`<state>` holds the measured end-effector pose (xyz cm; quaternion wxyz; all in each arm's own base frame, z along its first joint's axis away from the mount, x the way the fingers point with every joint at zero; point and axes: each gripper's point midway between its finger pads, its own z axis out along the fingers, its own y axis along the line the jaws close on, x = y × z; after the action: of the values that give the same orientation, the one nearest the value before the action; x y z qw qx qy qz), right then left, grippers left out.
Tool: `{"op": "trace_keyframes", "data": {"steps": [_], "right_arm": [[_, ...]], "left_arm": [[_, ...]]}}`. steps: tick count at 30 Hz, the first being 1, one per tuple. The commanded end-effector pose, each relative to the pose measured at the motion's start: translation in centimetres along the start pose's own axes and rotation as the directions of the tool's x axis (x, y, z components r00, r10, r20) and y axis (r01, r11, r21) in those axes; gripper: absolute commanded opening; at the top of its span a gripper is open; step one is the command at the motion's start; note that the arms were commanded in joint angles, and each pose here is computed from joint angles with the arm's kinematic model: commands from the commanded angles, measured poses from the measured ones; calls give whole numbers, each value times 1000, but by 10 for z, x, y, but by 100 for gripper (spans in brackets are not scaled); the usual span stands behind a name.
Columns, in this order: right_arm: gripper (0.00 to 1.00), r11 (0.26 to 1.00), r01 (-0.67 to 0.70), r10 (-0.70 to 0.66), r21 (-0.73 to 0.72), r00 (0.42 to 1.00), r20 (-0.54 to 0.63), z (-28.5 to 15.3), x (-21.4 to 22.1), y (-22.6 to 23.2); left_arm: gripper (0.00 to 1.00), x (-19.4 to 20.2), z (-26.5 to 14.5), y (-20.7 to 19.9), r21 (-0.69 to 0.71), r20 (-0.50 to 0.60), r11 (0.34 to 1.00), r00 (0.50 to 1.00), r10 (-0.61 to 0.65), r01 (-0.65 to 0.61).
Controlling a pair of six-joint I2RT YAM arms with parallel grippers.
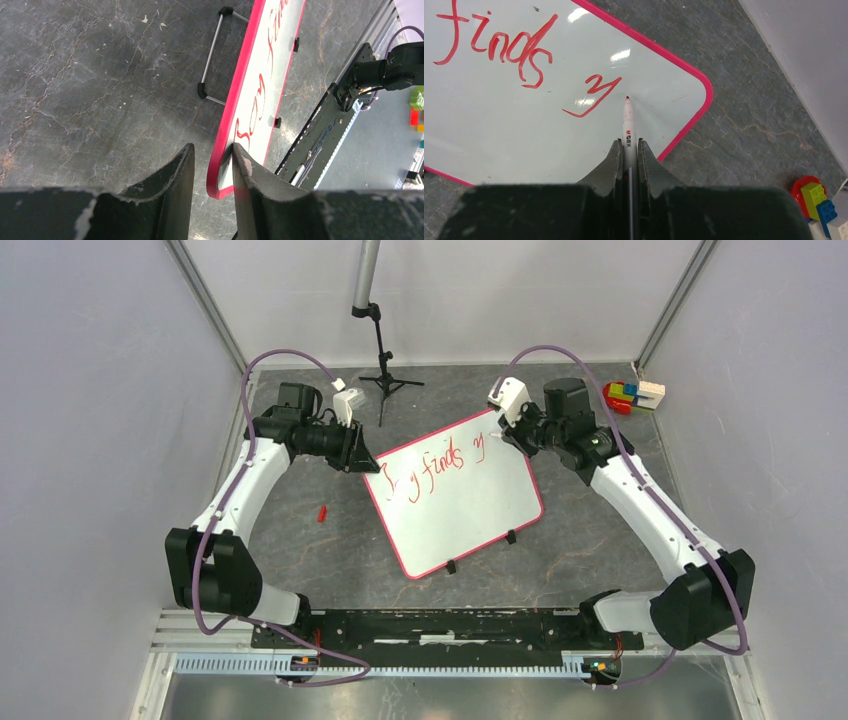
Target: Write a sentence on the whiteboard
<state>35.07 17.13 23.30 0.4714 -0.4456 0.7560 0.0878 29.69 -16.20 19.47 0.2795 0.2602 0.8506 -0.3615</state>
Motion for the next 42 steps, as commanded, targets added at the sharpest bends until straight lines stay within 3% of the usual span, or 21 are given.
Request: {"op": "trace_keyframes", "data": {"steps": [1, 24, 42], "right_arm": [[0, 1000, 19, -20, 6, 999, 42, 2, -14, -5], [0, 998, 36, -35, -54, 999, 22, 4, 0, 15], [0, 997, 63, -62, 48, 998, -19, -3, 4, -5]], "left_arm": [[40, -3, -2, -2, 9, 11, 999, 999, 32, -32], [40, -2, -1, -2, 9, 9, 999, 999, 33, -33], [40, -2, -1, -2, 8, 9, 999, 999, 34, -34]]}}
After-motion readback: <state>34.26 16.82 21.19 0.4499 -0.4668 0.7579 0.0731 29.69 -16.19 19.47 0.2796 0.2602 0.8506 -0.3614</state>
